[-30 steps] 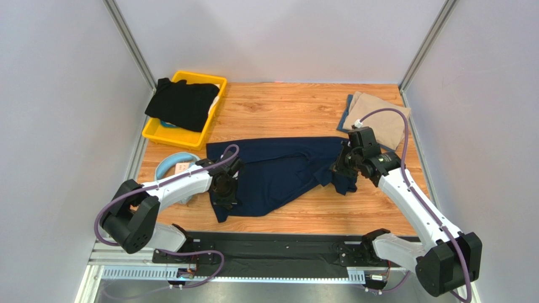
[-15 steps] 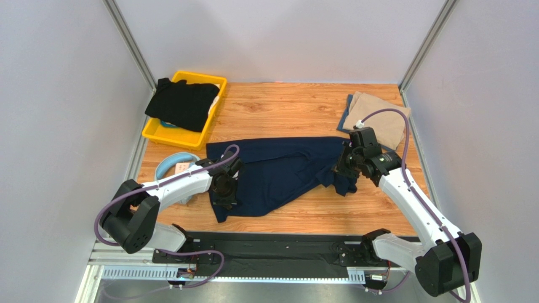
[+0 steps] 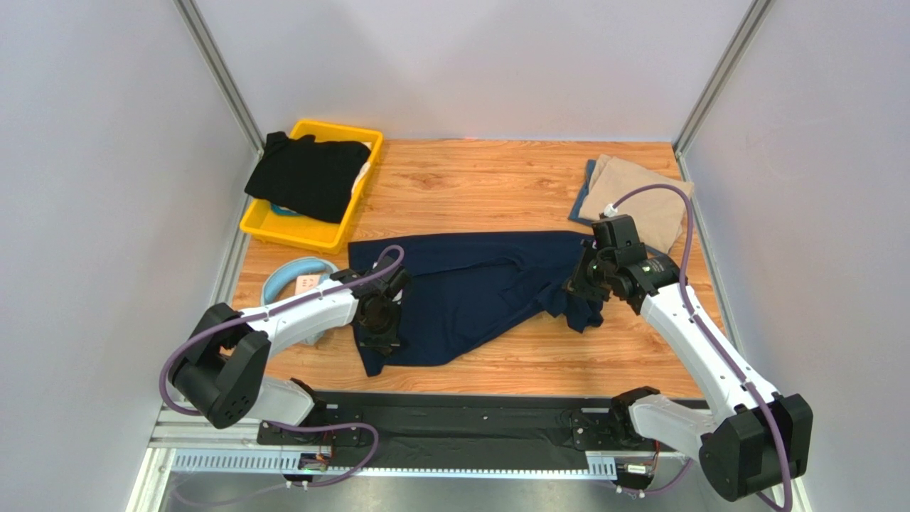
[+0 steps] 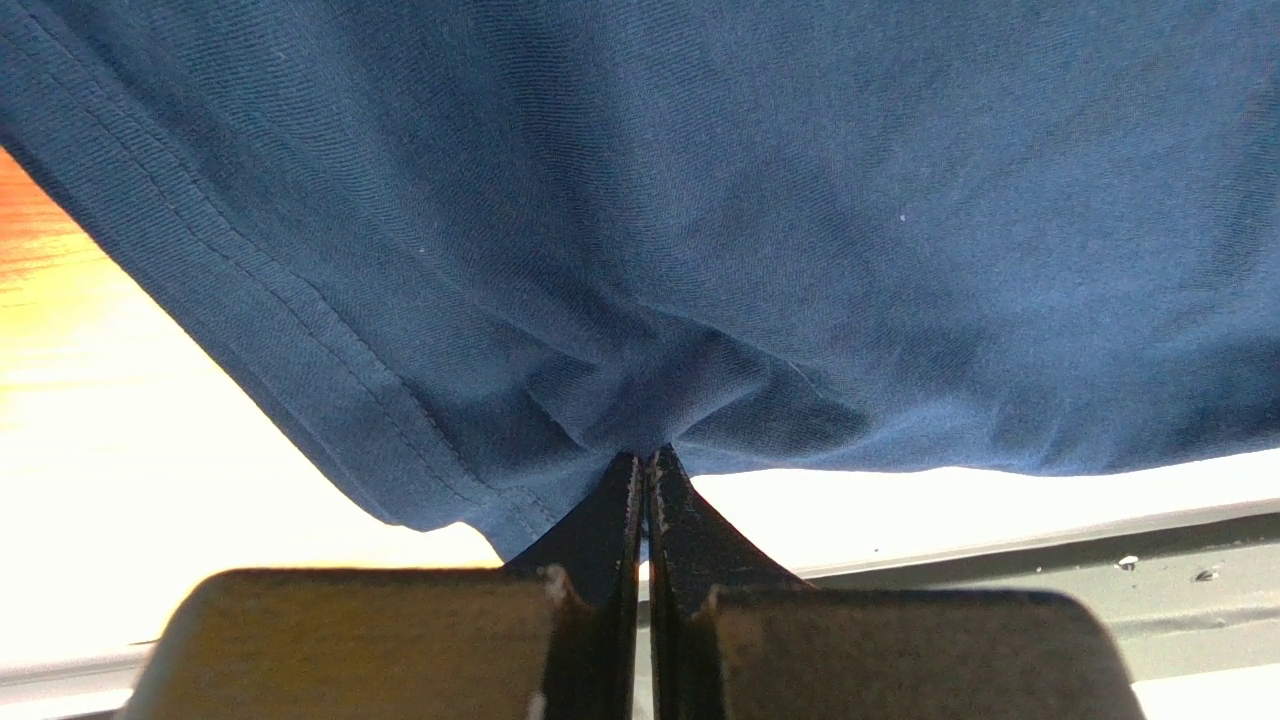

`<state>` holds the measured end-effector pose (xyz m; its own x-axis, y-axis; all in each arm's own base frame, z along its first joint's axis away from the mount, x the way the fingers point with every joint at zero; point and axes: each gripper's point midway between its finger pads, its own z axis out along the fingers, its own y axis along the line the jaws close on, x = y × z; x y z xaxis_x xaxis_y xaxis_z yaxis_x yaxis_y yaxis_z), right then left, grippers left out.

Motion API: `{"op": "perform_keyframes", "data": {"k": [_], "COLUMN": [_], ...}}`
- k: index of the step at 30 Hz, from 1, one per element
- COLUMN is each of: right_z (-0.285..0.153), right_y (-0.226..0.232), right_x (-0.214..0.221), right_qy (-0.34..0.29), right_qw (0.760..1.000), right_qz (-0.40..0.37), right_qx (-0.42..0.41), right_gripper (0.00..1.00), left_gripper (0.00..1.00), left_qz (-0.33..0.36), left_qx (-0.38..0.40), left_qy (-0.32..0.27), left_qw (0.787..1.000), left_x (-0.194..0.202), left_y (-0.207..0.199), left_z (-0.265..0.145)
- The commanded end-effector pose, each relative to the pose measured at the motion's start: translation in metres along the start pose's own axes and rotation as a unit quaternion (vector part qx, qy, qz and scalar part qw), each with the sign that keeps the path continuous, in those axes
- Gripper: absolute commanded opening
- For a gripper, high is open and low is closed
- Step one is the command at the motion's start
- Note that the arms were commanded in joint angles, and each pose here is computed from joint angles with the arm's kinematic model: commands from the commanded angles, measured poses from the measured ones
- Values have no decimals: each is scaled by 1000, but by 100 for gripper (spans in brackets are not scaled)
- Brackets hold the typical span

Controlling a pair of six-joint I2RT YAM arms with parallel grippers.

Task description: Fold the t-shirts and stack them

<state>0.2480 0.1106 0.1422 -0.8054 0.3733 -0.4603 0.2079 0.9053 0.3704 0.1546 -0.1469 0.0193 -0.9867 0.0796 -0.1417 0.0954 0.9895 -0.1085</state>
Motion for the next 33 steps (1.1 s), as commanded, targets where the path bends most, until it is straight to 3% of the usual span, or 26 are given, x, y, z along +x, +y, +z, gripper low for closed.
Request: {"op": "perform_keyframes", "data": {"k": [1, 33], "right_z": [-5, -19], "right_y": [5, -13], "right_x": [-17, -40], "right_qy": [-27, -53], "right_qw": [1000, 999], "right_qz": [-6, 1], "right_qx": [-5, 11], "right_gripper": [0, 0], "left_gripper": [0, 0], "left_qz": [-3, 9], "left_qx": [9, -5], "left_qy": [-13, -65], "left_qw": [1000, 998], "left_x": [-2, -34], "left_y": [-3, -7], "left_z": [0, -36]}}
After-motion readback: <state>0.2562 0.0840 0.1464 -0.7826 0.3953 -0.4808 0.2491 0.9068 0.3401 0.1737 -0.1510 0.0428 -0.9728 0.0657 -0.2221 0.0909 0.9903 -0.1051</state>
